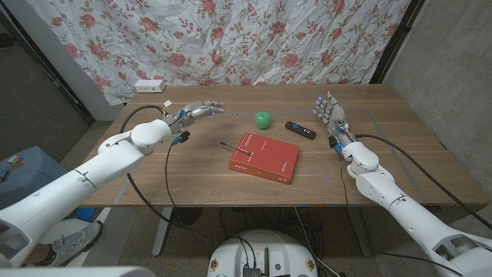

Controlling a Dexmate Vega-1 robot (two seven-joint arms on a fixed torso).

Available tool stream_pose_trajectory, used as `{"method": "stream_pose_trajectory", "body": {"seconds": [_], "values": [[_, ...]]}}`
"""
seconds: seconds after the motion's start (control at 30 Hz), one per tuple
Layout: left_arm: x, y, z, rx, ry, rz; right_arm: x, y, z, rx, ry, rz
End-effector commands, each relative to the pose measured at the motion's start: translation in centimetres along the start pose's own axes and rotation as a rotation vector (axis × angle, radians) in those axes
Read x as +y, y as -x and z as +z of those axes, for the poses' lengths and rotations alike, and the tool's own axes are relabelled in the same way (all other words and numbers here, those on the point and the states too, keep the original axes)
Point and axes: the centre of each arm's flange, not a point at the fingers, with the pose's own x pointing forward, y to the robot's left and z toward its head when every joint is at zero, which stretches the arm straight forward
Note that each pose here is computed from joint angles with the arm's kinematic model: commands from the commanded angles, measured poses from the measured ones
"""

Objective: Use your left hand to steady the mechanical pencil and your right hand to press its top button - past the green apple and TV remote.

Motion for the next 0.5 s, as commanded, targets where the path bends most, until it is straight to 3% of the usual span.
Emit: {"method": "stream_pose_trajectory", "body": {"seconds": [0.03,0.5], "values": [[0.3,0.2,1.9,0.054,-0.243,-0.079,-0.6,0.3,-0.5,0.003,-0.005,-0.008],[0.0,-0.1,4.3,0.092,-0.465,-0.154,-1.4,0.8,-0.6,0.010,-0.003,-0.026]]}}
